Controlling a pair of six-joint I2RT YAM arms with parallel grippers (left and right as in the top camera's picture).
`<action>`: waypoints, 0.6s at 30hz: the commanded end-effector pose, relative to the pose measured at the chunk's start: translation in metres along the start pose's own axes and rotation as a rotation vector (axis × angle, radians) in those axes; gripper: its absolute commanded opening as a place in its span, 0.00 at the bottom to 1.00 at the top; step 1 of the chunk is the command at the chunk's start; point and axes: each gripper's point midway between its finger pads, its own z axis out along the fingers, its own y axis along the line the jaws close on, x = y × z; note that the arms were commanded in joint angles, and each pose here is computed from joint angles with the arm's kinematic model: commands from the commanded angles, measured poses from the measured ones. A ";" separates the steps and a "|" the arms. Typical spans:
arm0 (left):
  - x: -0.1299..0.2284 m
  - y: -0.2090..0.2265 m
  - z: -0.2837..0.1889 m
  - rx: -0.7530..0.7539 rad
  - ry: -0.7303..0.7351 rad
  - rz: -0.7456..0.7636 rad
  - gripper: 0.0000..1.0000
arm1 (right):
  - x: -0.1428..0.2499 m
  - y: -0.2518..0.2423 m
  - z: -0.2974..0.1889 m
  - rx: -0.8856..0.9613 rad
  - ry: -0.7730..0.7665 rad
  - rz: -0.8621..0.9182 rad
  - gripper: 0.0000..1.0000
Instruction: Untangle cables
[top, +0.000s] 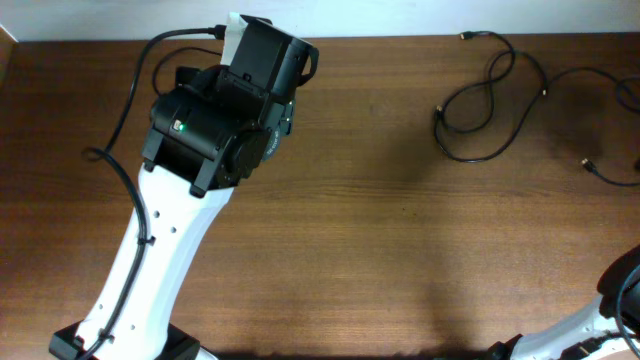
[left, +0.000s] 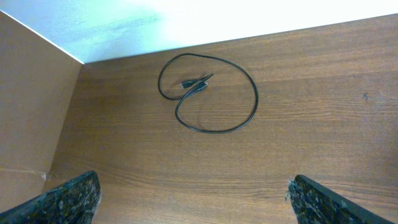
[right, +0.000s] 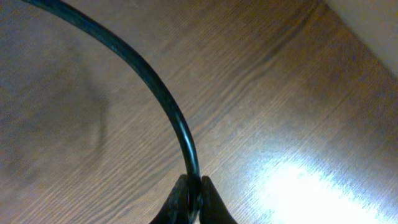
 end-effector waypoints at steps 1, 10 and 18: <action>-0.002 0.003 0.000 -0.013 -0.008 0.007 0.99 | 0.024 -0.013 0.016 0.054 0.002 0.046 0.04; -0.002 0.003 0.000 -0.012 -0.011 0.004 0.99 | 0.030 -0.006 0.032 0.031 -0.047 0.038 0.53; -0.003 0.002 0.000 -0.012 -0.013 0.003 0.99 | 0.033 0.023 0.027 -0.120 -0.033 -0.032 0.99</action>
